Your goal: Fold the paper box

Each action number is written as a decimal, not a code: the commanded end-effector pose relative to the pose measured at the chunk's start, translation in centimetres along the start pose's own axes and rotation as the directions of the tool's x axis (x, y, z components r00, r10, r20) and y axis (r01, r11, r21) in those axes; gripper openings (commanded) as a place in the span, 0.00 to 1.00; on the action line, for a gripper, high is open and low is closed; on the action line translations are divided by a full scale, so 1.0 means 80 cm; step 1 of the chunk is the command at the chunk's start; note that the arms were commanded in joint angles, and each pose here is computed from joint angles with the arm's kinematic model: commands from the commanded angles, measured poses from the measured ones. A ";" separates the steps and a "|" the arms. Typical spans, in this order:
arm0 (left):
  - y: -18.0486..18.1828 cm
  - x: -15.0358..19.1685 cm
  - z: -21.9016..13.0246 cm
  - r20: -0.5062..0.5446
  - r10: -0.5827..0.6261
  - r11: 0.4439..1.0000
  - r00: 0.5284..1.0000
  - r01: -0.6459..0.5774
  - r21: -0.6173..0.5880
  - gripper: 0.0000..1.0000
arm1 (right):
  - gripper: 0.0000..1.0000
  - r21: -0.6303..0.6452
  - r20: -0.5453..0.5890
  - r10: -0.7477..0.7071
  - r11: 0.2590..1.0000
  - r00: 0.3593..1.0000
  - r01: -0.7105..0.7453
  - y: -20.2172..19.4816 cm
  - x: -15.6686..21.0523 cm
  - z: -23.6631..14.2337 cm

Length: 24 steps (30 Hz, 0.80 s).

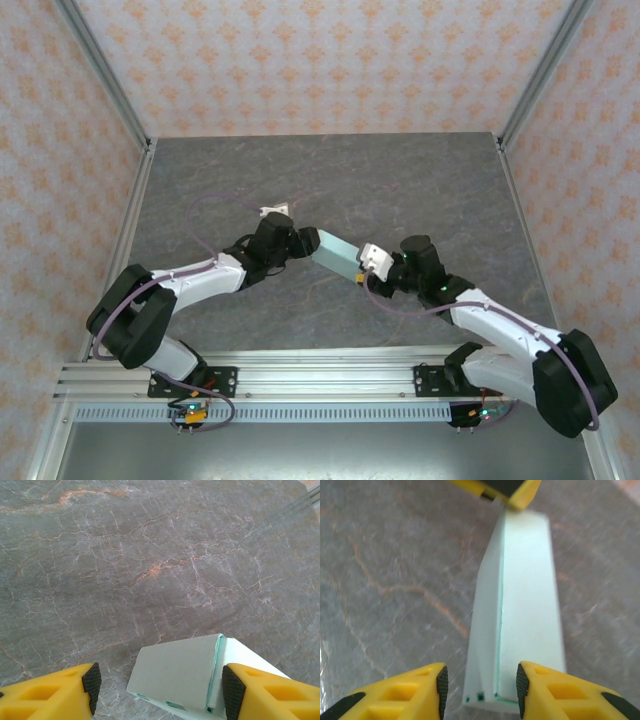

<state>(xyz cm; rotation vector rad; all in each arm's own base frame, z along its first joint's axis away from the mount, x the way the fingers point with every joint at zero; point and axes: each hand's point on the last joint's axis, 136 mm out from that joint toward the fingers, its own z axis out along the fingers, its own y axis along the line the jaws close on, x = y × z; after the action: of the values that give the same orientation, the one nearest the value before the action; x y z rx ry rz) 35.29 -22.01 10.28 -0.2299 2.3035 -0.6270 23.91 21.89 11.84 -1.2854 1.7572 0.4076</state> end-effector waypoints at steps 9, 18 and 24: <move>0.053 0.050 0.010 -0.163 0.028 0.984 0.986 -0.056 -0.172 0.67 | 0.41 0.032 0.131 -0.102 0.995 0.986 0.099 -0.012 -0.061 -0.028; 0.056 0.053 0.012 -0.172 0.027 0.982 0.985 -0.058 -0.177 0.68 | 0.42 -0.025 -0.070 -0.097 0.995 0.993 0.096 0.010 0.016 0.016; 0.058 0.053 0.009 -0.165 0.030 0.982 0.986 -0.059 -0.179 0.69 | 0.68 0.109 0.124 -0.078 0.992 0.989 0.065 -0.021 -0.072 -0.022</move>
<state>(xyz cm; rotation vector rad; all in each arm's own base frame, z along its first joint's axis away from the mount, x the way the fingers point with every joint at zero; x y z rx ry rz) 35.88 -22.26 10.21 -0.2342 2.3225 -0.6108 23.96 22.85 13.08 -1.3314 1.6871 0.3499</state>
